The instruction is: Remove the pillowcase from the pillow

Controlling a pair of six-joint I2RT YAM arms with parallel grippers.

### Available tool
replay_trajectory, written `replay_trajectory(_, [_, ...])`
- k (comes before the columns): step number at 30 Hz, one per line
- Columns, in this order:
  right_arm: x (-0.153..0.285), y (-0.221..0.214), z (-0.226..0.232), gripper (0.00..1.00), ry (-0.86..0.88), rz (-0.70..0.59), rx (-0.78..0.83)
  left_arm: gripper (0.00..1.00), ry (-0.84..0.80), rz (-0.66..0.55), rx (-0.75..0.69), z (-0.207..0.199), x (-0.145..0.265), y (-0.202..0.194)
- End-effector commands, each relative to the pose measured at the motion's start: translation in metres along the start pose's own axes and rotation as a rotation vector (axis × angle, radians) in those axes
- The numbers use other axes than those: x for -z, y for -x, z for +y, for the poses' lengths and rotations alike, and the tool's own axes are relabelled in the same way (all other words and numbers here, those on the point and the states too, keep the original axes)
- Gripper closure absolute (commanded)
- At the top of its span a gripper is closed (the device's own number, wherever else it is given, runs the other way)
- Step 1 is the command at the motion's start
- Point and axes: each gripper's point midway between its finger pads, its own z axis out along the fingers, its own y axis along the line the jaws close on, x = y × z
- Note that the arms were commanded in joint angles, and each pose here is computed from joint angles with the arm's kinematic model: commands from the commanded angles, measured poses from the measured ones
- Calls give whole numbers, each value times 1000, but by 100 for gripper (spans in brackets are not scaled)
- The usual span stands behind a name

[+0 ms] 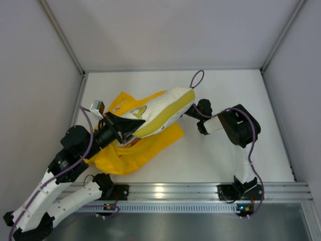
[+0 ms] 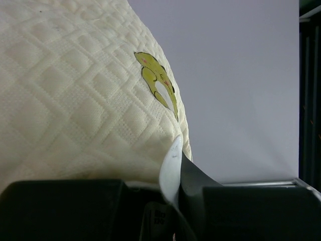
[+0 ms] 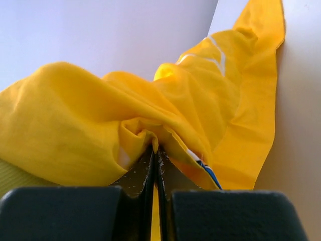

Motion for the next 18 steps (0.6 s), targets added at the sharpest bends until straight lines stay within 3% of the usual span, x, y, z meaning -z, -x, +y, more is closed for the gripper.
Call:
replay_trajectory(1, [-22, 8, 36, 100, 241, -26, 76, 100, -398, 80, -92, -122, 42, -15])
replay_trajectory(5, [-15, 18, 0, 99, 76, -68, 27, 100, -386, 112, -110, -119, 38, -20])
replay_trajectory(7, [8, 29, -5, 94, -10, -106, 77, 100, -345, 124, -114, -101, 28, -22])
replay_trajectory(8, [19, 28, -25, 74, -114, -101, 58, 100, -332, 125, -118, -95, 24, -22])
replay_trajectory(9, [31, 31, -27, 65, -158, -112, 61, 100, -319, 120, -125, -89, 20, -21])
replay_trajectory(11, [68, 43, -19, 51, -243, -176, 91, 100, -288, 109, -146, -71, 7, -19])
replay_trajectory(12, [90, 34, -43, 43, -391, -146, 87, 100, -279, 107, -155, -65, 2, -19])
replay_trajectory(13, [109, 51, -27, 40, -444, -206, 144, 100, -239, 111, -159, -46, -11, -19])
replay_trajectory(14, [124, 52, -32, 29, -536, -208, 166, 100, -256, 115, -164, -44, -17, -20])
replay_trajectory(16, [173, 56, -35, 16, -777, -242, 228, 100, -245, 132, -167, -29, -33, -22])
replay_trajectory(17, [188, 56, -33, 6, -824, -253, 236, 100, -227, 138, -171, -15, -42, -23])
replay_trajectory(18, [204, 53, -31, 3, -864, -252, 236, 100, -243, 133, -203, -14, -46, -22])
